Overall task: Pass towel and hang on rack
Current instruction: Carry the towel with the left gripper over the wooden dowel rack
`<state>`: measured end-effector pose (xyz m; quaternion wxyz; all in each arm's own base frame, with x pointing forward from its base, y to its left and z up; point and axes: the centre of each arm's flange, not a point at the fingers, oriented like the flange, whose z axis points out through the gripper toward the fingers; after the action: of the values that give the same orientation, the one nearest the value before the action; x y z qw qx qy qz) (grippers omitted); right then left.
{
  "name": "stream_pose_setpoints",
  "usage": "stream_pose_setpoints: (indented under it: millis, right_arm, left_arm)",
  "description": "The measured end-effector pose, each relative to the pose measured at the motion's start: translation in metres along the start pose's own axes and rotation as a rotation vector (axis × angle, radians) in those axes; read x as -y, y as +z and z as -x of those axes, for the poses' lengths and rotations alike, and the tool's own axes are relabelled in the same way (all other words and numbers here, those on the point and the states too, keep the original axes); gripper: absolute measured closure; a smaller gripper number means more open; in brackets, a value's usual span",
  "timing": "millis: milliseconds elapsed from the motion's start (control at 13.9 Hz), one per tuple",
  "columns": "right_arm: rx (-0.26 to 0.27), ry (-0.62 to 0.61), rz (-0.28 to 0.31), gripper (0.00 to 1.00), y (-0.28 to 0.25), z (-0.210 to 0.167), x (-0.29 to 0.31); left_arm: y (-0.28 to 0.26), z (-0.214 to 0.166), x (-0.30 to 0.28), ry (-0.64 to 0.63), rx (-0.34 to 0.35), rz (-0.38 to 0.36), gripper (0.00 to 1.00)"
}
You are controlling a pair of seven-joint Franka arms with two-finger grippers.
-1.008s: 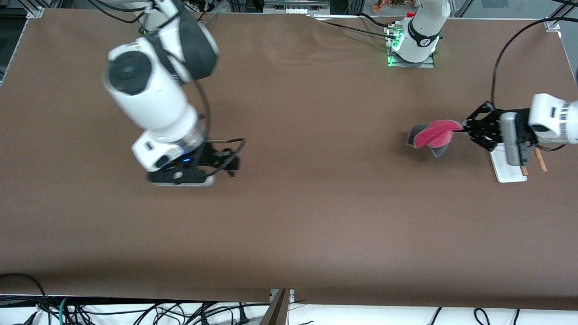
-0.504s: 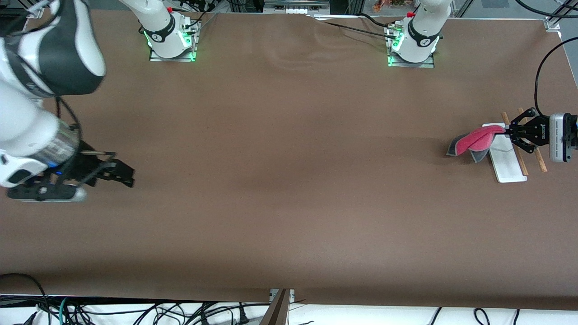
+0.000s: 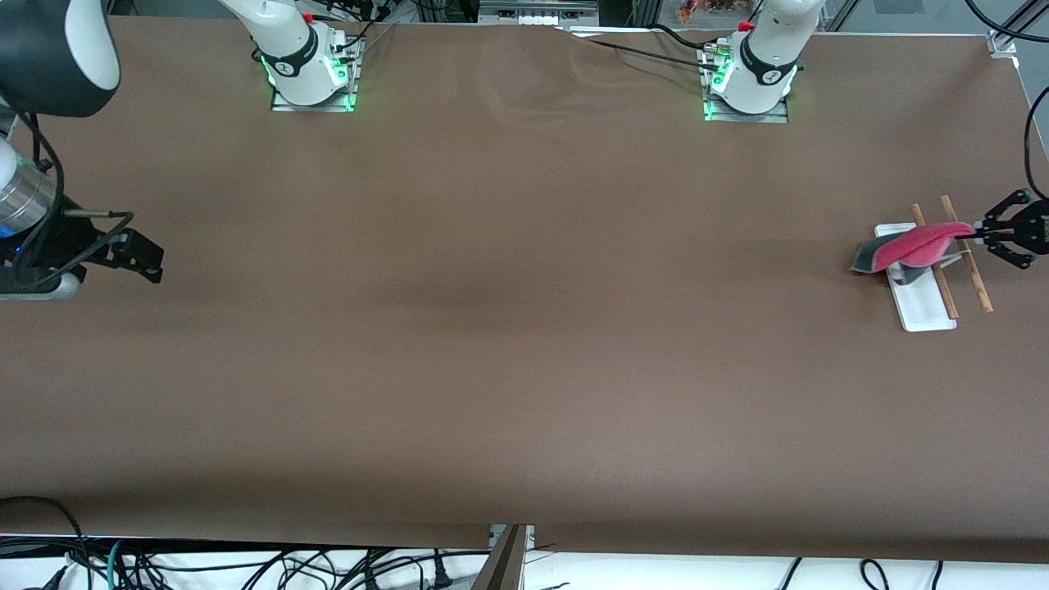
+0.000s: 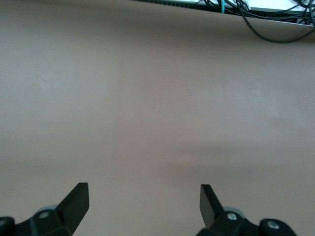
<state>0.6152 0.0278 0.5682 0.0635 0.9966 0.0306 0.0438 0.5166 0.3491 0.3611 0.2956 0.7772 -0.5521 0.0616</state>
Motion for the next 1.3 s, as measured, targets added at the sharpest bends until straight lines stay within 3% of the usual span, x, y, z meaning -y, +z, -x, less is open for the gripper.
stream_pose_setpoints:
  millis: [288,504,792,1152,1295]
  right_arm:
    - [-0.007,0.049,0.004,0.0,-0.01,0.016,-0.029]
    - [-0.02,0.09,-0.052,0.0,-0.022,0.023,-0.04]
    - [0.041,0.09,-0.064,0.0,-0.026,0.038,-0.051]
    - [0.046,0.061,-0.068,0.0,-0.029,0.04,-0.047]
    - [0.05,0.058,-0.069,0.0,-0.026,0.038,-0.046]
  left_arm:
    - [-0.023,0.037,-0.003,0.004,0.013,-0.044,0.98]
    - [-0.03,0.065,-0.013,-0.014,0.01,-0.059,0.98]
    - [-0.037,0.102,-0.017,-0.032,0.03,-0.073,0.98]
    - [-0.014,0.142,-0.001,-0.042,0.003,-0.065,0.98]
    - [-0.012,0.15,0.003,-0.036,0.007,-0.084,0.88]
